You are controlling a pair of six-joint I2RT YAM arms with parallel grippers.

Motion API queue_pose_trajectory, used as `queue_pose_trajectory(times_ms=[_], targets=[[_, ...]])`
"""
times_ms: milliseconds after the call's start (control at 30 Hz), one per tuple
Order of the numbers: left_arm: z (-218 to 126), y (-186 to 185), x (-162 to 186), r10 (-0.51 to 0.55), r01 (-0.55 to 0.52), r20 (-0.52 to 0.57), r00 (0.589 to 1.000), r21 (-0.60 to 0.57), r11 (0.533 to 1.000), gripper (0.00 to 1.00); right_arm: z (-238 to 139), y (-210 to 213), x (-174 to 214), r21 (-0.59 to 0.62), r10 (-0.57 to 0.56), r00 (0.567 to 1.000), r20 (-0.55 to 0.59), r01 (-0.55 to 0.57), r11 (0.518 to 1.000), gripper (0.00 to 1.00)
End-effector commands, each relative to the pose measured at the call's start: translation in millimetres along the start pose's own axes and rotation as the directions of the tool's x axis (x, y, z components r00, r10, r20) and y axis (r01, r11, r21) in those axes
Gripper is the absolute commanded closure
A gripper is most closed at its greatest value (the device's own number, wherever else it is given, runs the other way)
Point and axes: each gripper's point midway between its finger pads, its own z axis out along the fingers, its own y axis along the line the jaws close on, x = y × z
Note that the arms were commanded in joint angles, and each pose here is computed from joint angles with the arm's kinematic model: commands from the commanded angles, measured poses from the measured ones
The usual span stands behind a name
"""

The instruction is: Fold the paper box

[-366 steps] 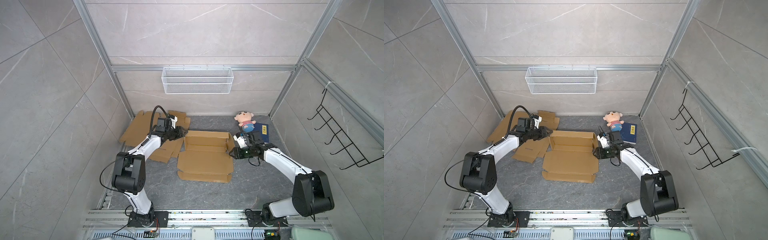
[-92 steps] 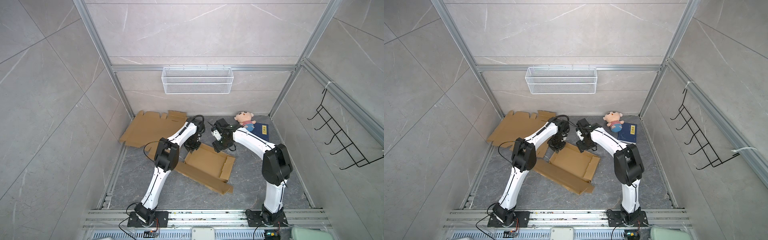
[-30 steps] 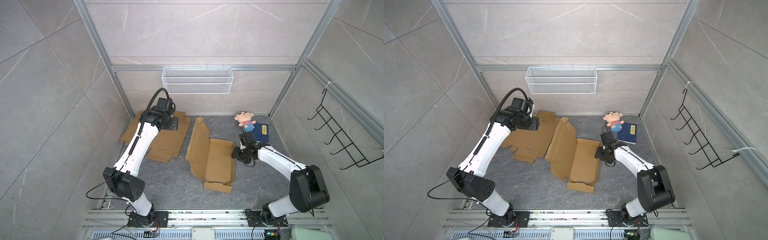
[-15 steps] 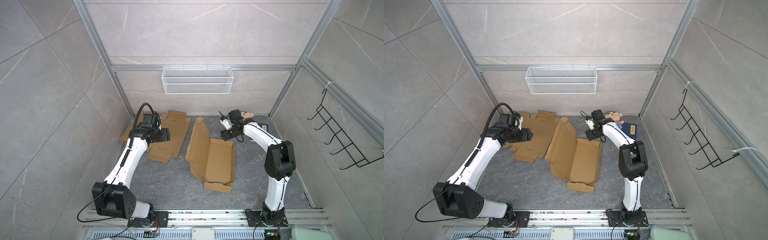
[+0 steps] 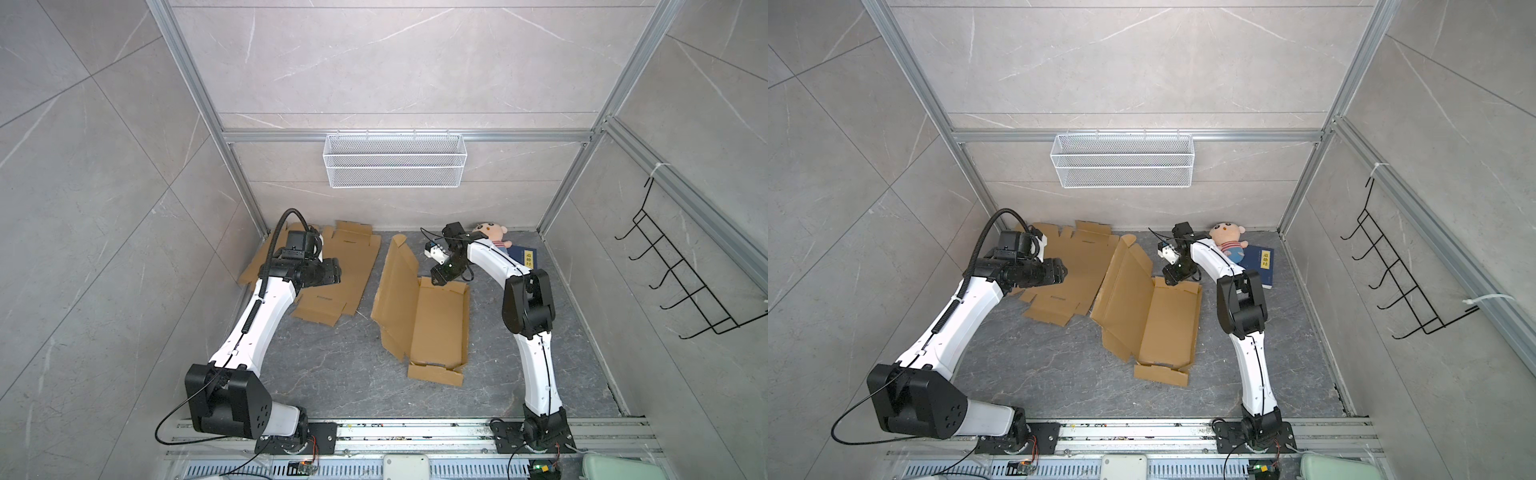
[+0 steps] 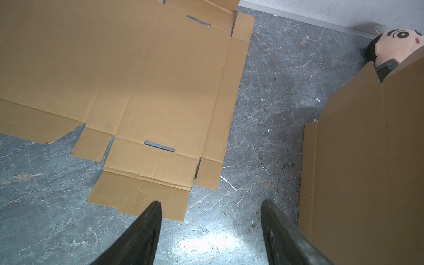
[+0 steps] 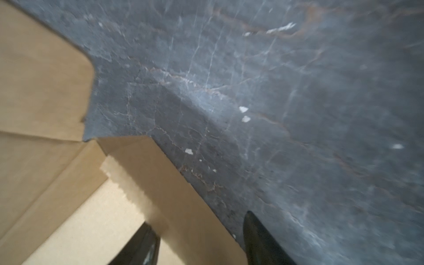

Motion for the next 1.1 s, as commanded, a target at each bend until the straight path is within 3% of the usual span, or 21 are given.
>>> queue_pose_trajectory(times_ms=[0,200,500,767,900,1000,1067], targets=[[-17,2,-13,-0.071,0.07,0.061,0.996,0.02,0.997,0.31,6,8,6,-0.033,0.047,0.998,-0.047,-0.049,0.998,0.47],[-27,20,-12,-0.197,0.195,0.05,0.979,0.041,0.98,0.33,0,2,28,-0.008,0.177,0.983,-0.056,-0.177,0.984,0.56],[-33,20,9,-0.285,0.283,-0.002,0.959,0.113,0.952,0.32,-16,-18,95,0.008,0.485,0.873,-0.06,-0.485,0.875,0.67],[2,-17,76,-0.408,0.448,-0.194,0.892,0.271,0.852,0.31,-27,-15,144,0.008,0.679,0.733,-0.032,-0.679,0.734,0.68],[22,-47,99,-0.448,0.497,-0.215,0.868,0.386,0.778,0.24,-27,-10,151,0.008,0.706,0.708,-0.016,-0.706,0.708,0.68],[40,-66,108,-0.433,0.487,-0.222,0.874,0.411,0.771,0.19,-28,-11,151,0.003,0.714,0.7,-0.003,-0.714,0.7,0.68],[52,-75,114,-0.446,0.512,-0.252,0.859,0.433,0.742,0.18,-28,-10,151,0.002,0.716,0.698,-0.002,-0.716,0.698,0.68]])
